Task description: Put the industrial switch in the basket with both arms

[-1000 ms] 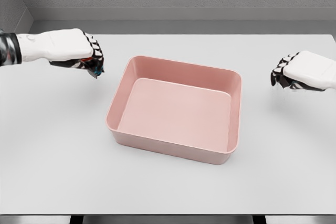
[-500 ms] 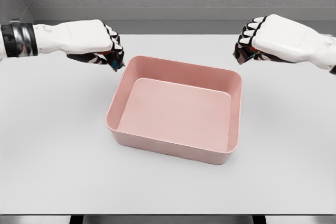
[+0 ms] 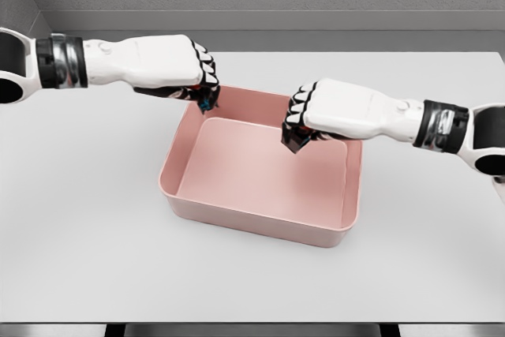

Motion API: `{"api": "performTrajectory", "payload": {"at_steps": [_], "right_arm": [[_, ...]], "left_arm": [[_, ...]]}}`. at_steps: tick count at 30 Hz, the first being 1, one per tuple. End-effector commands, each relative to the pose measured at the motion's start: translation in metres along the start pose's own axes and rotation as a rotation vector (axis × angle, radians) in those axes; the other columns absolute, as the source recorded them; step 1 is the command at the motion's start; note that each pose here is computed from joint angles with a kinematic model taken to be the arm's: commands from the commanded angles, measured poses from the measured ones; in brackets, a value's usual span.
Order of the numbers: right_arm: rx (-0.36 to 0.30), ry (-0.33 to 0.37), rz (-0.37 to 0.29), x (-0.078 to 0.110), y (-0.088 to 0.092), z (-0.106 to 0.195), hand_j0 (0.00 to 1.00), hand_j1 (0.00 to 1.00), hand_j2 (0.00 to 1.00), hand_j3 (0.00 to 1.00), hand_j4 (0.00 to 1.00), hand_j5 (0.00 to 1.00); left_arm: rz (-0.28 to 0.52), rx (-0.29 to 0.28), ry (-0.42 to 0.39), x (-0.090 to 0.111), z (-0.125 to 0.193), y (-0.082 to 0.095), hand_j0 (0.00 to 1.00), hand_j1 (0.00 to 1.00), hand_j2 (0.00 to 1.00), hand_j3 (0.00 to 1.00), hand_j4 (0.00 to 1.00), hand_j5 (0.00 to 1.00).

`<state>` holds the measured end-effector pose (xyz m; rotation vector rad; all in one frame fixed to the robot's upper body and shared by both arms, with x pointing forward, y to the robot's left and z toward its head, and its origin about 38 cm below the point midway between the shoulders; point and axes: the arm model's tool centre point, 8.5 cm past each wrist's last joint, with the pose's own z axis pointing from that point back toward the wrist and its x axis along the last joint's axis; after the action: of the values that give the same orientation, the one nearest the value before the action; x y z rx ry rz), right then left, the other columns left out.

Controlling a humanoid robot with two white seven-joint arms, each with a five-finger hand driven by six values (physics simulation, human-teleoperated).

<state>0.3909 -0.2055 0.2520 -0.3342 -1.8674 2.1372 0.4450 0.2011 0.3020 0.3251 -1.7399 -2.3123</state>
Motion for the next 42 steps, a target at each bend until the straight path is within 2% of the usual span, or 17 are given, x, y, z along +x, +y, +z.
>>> {"api": "performTrajectory", "payload": {"at_steps": [1,3,7,8,9,14,17,20,21,23,25,26,29,30,31,38,42], "right_arm": [[0.004,-0.005,-0.011,0.001,0.002,-0.001,0.63,0.63,0.63,0.63,0.63,0.63],[0.006,-0.001,-0.014,0.000,0.003,-0.001,0.69,0.69,0.69,0.69,0.69,0.69],[0.008,0.000,-0.011,-0.001,0.003,-0.001,0.71,0.71,0.71,0.71,0.71,0.71],[0.008,0.000,-0.011,-0.001,0.003,-0.001,0.71,0.71,0.71,0.71,0.71,0.71],[0.008,0.000,-0.011,-0.001,0.003,-0.001,0.72,0.72,0.72,0.72,0.72,0.72],[0.023,0.015,-0.010,-0.005,0.006,0.000,0.88,0.88,0.88,0.88,0.88,0.88],[0.015,0.012,-0.022,-0.005,0.009,-0.004,0.90,0.90,0.90,0.90,0.90,0.90],[0.020,0.020,-0.017,-0.006,0.008,0.000,0.90,0.90,0.90,0.90,0.90,0.90],[0.030,0.031,-0.009,-0.008,0.007,0.007,0.90,0.90,0.90,0.90,0.90,0.90],[0.080,0.091,0.012,-0.018,0.006,0.039,1.00,1.00,1.00,1.00,1.00,1.00],[0.087,0.172,0.053,-0.031,-0.010,0.071,1.00,1.00,1.00,1.00,1.00,1.00],[0.110,0.190,0.046,-0.033,-0.005,0.080,1.00,1.00,1.00,1.00,1.00,1.00],[0.130,0.220,0.027,-0.034,0.003,0.094,1.00,1.00,1.00,1.00,1.00,1.00],[0.136,0.221,0.021,-0.034,0.006,0.095,1.00,1.00,1.00,1.00,1.00,1.00],[0.133,0.226,0.022,-0.035,0.005,0.096,1.00,1.00,1.00,1.00,1.00,1.00],[0.136,0.254,0.005,-0.039,0.009,0.104,1.00,1.00,1.00,1.00,1.00,1.00],[0.135,0.254,0.006,-0.039,0.009,0.104,1.00,1.00,1.00,1.00,1.00,1.00]], "left_arm": [[0.003,0.010,-0.011,0.002,-0.004,0.002,0.41,0.41,0.41,0.41,0.41,0.41],[0.003,0.011,-0.011,0.002,-0.004,0.003,0.41,0.41,0.41,0.41,0.41,0.41],[0.002,0.014,-0.021,0.004,-0.008,0.004,0.43,0.43,0.43,0.43,0.43,0.43],[-0.001,0.016,-0.024,0.005,-0.009,0.004,0.51,0.51,0.51,0.51,0.51,0.51],[-0.001,0.025,-0.023,0.005,-0.008,0.005,1.00,1.00,1.00,1.00,1.00,1.00],[0.012,0.076,-0.004,0.001,0.000,0.010,1.00,1.00,1.00,1.00,1.00,1.00],[0.009,0.092,-0.008,0.002,-0.001,0.013,1.00,1.00,1.00,1.00,1.00,1.00],[0.005,0.175,-0.018,0.003,-0.004,0.025,1.00,1.00,1.00,1.00,1.00,1.00],[0.012,0.210,-0.026,0.005,-0.004,0.030,1.00,1.00,1.00,1.00,1.00,1.00],[0.020,0.239,-0.026,0.004,-0.002,0.038,1.00,1.00,1.00,1.00,1.00,1.00],[0.035,0.258,-0.031,0.004,-0.001,0.042,1.00,1.00,1.00,1.00,1.00,1.00],[0.036,0.275,-0.022,0.003,0.004,0.046,1.00,1.00,1.00,1.00,1.00,1.00],[0.071,0.275,0.020,-0.004,0.020,0.032,1.00,1.00,1.00,1.00,1.00,1.00],[0.104,0.294,0.044,-0.006,0.028,0.017,1.00,1.00,1.00,1.00,1.00,1.00],[0.111,0.289,0.052,-0.006,0.031,0.012,1.00,1.00,1.00,1.00,1.00,1.00],[0.201,0.129,0.171,-0.012,0.079,-0.054,1.00,1.00,1.00,1.00,1.00,1.00],[0.209,0.098,0.222,-0.015,0.102,-0.063,1.00,1.00,1.00,1.00,1.00,1.00]]}}
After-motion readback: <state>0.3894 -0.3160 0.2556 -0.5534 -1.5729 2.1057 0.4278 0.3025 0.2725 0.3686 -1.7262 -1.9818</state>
